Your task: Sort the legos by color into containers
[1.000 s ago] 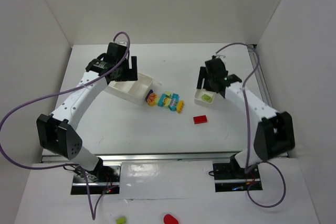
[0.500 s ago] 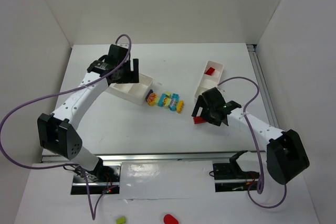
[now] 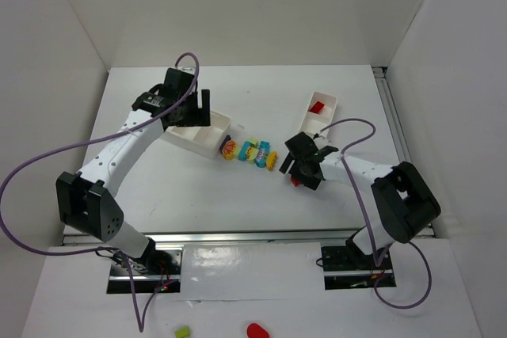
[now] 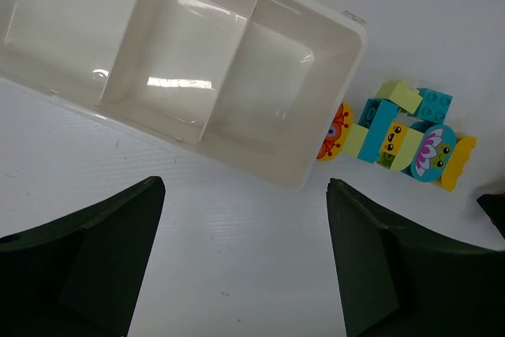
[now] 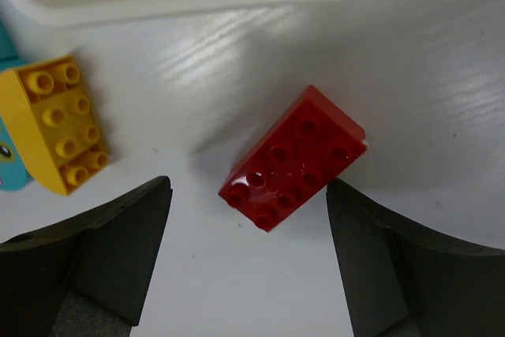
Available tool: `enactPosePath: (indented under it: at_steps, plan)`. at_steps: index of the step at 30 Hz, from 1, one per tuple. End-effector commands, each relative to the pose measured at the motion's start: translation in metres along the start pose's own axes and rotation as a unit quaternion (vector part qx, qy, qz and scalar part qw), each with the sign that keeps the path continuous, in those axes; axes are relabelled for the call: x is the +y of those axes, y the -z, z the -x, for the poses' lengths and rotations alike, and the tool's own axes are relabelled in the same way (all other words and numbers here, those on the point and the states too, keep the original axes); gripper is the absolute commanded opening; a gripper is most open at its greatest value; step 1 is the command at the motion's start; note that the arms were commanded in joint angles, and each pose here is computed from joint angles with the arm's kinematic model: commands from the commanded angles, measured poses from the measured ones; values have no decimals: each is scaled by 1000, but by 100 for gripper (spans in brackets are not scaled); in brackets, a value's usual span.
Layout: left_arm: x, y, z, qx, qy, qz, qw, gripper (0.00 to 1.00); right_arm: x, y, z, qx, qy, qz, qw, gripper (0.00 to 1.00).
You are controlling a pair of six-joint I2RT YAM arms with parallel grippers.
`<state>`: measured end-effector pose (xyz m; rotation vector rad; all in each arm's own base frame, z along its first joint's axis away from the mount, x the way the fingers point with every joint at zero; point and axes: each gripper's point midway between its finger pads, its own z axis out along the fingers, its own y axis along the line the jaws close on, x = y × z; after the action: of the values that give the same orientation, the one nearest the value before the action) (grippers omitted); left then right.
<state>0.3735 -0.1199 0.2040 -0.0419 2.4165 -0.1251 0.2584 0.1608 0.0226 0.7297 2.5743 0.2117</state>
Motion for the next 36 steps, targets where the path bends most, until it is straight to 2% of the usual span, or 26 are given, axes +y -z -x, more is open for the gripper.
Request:
enactPosePath:
  at_steps: [1, 5, 11, 14, 17, 21, 24, 27, 28, 30, 31, 34, 36]
  plan:
    - [-1, 12, 11, -26, 7, -4, 1000, 93, 15, -2, 28, -66, 2, -15, 998, 86]
    - [0, 10, 7, -22, 6, -3, 1000, 93, 13, -12, 33, -81, 10, -35, 996, 83]
    - [-1, 6, 7, -18, 1, -1, 1000, 93, 13, -23, 31, -81, 32, -54, 995, 63]
    - [0, 6, 7, -18, -4, -1, 1000, 93, 22, -13, 34, -81, 41, -47, 995, 35]
    - [11, 8, 16, -34, -11, 29, 999, 94, 48, 18, 44, -95, 67, -17, 993, 13]
    - [12, 10, 20, -40, -6, 34, 999, 94, 74, 64, 67, -128, 90, 32, 987, 10]
    - [6, 11, 21, -40, -1, 20, 999, 95, 73, 79, 113, -171, 77, 34, 982, 10]
    - [4, 2, 21, -31, 2, 23, 999, 95, 75, 76, 162, -208, 69, 24, 975, 10]
    - [4, 0, 22, -30, 2, 23, 999, 95, 64, 61, 182, -209, 71, 1, 975, 10]
    - [1, 0, 29, -33, 2, 22, 999, 95, 75, 60, 217, -234, 58, 8, 970, 10]
    - [-1, -1, 31, -32, 2, 18, 999, 95, 65, 42, 233, -232, 62, -16, 971, 10]
    - [-4, -4, 37, -33, 3, 17, 999, 95, 66, 35, 277, -250, 51, -20, 967, 10]
    - [-4, -5, 37, -28, 2, 19, 999, 95, 61, 13, 289, -241, 60, -41, 968, 10]
